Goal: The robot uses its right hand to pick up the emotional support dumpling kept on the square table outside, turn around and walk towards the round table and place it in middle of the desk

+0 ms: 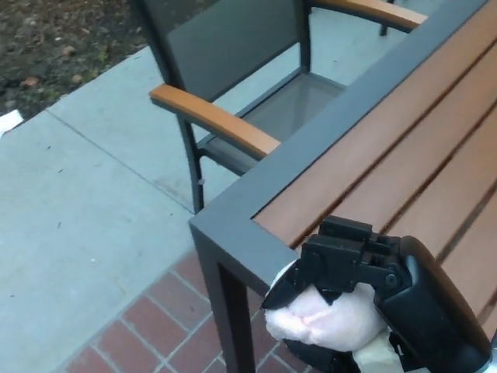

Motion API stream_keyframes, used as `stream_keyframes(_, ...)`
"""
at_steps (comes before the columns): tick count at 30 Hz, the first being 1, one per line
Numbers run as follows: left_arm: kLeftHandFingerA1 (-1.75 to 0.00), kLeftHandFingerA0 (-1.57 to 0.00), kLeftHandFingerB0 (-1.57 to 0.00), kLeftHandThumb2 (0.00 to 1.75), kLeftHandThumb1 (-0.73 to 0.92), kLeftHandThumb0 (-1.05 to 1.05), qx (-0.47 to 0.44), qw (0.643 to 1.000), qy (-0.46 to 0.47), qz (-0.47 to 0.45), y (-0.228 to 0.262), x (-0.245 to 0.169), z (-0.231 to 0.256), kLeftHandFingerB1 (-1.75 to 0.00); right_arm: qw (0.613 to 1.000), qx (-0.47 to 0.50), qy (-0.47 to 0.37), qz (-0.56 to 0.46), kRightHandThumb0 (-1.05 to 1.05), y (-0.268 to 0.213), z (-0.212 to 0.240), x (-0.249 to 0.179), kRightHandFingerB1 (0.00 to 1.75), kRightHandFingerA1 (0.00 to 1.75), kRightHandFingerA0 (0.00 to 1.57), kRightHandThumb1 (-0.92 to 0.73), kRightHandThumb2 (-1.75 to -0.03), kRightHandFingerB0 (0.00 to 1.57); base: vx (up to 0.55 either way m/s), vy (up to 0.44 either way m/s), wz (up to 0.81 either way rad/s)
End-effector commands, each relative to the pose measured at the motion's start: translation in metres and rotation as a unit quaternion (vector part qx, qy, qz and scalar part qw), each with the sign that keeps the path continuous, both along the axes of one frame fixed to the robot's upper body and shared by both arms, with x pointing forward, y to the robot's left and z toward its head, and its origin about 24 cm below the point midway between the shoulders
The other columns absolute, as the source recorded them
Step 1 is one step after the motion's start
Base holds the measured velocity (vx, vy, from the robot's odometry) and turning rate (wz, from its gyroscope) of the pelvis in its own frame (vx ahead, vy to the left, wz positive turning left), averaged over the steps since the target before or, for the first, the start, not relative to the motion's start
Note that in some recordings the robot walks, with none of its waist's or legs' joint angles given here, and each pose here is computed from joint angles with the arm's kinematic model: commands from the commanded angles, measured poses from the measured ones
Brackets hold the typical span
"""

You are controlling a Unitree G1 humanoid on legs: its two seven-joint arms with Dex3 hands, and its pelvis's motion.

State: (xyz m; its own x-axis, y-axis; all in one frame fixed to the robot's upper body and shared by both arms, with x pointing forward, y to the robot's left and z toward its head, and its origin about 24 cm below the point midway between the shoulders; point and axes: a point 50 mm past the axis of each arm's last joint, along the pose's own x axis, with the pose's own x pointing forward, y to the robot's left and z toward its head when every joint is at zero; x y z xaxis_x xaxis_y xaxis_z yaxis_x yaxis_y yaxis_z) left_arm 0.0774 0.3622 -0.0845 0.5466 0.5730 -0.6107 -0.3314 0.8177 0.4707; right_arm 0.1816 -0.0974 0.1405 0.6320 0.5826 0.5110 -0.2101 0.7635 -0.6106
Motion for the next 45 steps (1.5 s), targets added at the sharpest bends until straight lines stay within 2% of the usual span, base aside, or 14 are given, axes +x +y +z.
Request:
stream_keyframes(1,-0.61,-0.86,-0.78,0.62,0.74,-0.07,0.022,0.999,-0.022,-0.010,0.0039,0.0024,0.0060,-0.57,1.000,-0.005,-0.008,0.001,-0.11,0.0020,-0.0010,-0.0015,1.24,1.56,0.99,-0.51,-1.18,0.89,0.04,-0.060,1.01)
stream_keyframes(3,-0.61,-0.86,-0.78,0.62,0.74,-0.07,0.022,0.999,-0.022,-0.010,0.0039,0.0024,0.0059,-0.57,1.000,-0.005,-0.008,0.001,-0.11,0.0020,-0.0011,-0.0015,1.24,1.56,0.99,-0.51,-1.18,0.89,0.06,0.088,1.18)
stream_keyframes(4,-0.62,-0.84,-0.78,0.63,0.74,-0.05,0.024,0.999,-0.022,-0.013,0.0041,0.0031,0.0066,-0.58,1.000,-0.002,-0.009,0.002,-0.09,0.0026,-0.0017,-0.0018,1.28,1.58,0.93,-0.53,-1.19,0.86,0.06,0.235,0.55)
stream_keyframes(12,-0.61,-0.87,-0.79,0.63,0.72,-0.05,0.028,0.999,-0.020,-0.018,0.0064,0.0030,0.0073,-0.59,1.000,0.005,-0.008,0.001,-0.10,0.0043,-0.0042,-0.0034,1.28,1.58,0.93,-0.55,-1.16,0.86,0.06,0.138,0.97)
stream_keyframes(13,-0.60,-0.83,-0.77,0.64,0.73,-0.05,0.026,0.999,-0.018,-0.018,0.0063,0.0015,0.0069,-0.58,1.000,0.002,-0.007,0.002,-0.14,0.0045,-0.0054,-0.0042,1.22,1.55,0.99,-0.53,-1.16,0.89,0.06,0.003,1.06)
stream_keyframes(16,-0.60,-0.83,-0.77,0.64,0.73,-0.05,0.025,0.999,-0.018,-0.018,0.0063,0.0009,0.0067,-0.58,1.000,0.001,-0.006,0.003,-0.14,0.0046,-0.0060,-0.0045,1.22,1.55,0.99,-0.53,-1.16,0.89,0.05,-0.038,1.10)
stream_keyframes(17,-0.59,-0.82,-0.75,0.63,0.75,-0.06,0.024,0.999,-0.016,-0.017,0.0068,0.0001,0.0065,-0.57,1.000,0.000,-0.007,0.003,-0.09,0.0054,-0.0059,-0.0052,1.30,1.60,0.91,-0.53,-1.18,0.85,0.07,-0.106,1.16)
stream_keyframes(28,-0.59,-0.84,-0.75,0.62,0.74,-0.07,0.015,1.000,-0.021,-0.010,0.0031,-0.0006,0.0050,-0.56,1.000,-0.007,-0.016,0.002,-0.10,0.0060,-0.0046,-0.0042,1.32,1.61,0.91,-0.54,-1.18,0.84,0.09,-0.073,1.06)
stream_keyframes(39,-0.61,-0.82,-0.77,0.66,0.74,-0.04,0.012,1.000,-0.021,-0.018,-0.0011,-0.0024,0.0036,-0.57,1.000,-0.012,-0.013,0.007,-0.10,0.0060,-0.0050,-0.0017,1.27,1.57,0.92,-0.54,-1.19,0.85,0.09,0.060,1.01)
stream_keyframes(40,-0.59,-0.83,-0.75,0.62,0.75,-0.07,0.013,1.000,-0.019,-0.018,-0.0004,-0.0021,0.0037,-0.56,1.000,-0.013,-0.014,0.009,-0.14,0.0059,-0.0044,-0.0005,1.22,1.52,0.98,-0.55,-1.15,0.88,0.05,0.019,1.01)
stream_keyframes(43,-0.61,-0.82,-0.76,0.64,0.74,-0.05,0.013,1.000,-0.021,-0.016,0.0006,-0.0022,0.0042,-0.58,1.000,-0.017,-0.016,0.012,-0.14,0.0056,-0.0034,0.0020,1.21,1.50,0.99,-0.54,-1.17,0.88,0.05,-0.010,1.17)
stream_keyframes(45,-0.60,-0.84,-0.76,0.62,0.74,-0.06,0.012,1.000,-0.025,-0.013,0.0004,-0.0035,0.0044,-0.57,0.999,-0.022,-0.019,0.013,-0.11,0.0050,-0.0029,0.0036,1.22,1.51,0.95,-0.57,-1.15,0.86,0.06,-0.080,1.17)
